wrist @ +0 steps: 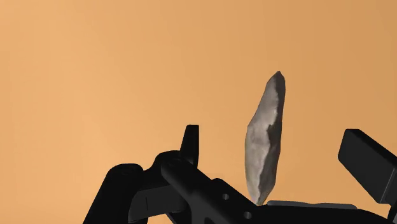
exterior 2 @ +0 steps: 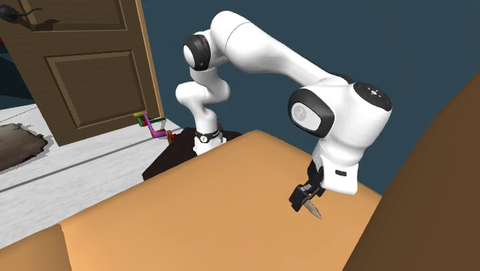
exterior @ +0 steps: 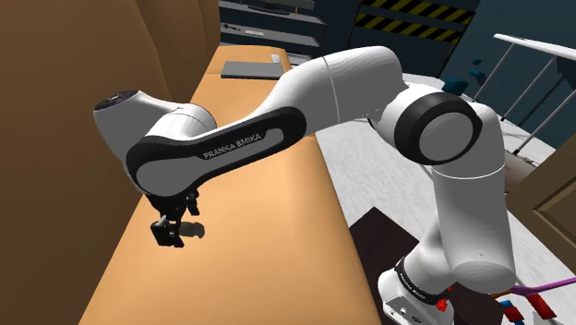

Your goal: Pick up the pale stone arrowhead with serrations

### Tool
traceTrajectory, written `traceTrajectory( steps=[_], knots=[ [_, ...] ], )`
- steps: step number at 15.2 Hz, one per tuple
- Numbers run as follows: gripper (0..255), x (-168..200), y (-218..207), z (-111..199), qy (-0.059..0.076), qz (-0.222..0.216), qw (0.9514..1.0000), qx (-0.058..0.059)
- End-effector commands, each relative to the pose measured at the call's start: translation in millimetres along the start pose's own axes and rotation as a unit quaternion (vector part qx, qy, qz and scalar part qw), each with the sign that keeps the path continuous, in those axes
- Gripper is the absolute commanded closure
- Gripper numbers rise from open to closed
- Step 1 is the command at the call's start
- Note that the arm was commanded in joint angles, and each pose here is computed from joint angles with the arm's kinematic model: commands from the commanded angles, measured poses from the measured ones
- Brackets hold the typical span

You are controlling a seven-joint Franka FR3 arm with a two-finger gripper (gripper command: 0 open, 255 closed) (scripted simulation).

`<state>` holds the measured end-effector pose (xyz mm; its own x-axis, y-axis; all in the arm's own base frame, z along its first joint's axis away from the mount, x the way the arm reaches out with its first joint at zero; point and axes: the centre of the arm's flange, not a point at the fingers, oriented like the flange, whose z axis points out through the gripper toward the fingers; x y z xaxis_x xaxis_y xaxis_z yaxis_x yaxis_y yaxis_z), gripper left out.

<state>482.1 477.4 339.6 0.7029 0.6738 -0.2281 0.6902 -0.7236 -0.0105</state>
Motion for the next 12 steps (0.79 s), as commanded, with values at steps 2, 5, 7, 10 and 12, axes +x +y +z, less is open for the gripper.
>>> traceTrajectory(
  steps=[2, 5, 7, 10, 12],
  knots=[
    [255, -0.2, 0.4, 1.0, 0.0, 0.0, 1.0, 0.0],
    [255, -0.2, 0.4, 1.0, 0.0, 0.0, 1.0, 0.0],
    [255, -0.1, 0.4, 1.0, 0.0, 0.0, 1.0, 0.0],
    [255, 0.1, 0.2, 1.3, 0.0, 0.0, 1.0, 0.0],
    [255, -2.4, 0.1, -9.0, 0.0, 0.0, 1.0, 0.0]
  ],
)
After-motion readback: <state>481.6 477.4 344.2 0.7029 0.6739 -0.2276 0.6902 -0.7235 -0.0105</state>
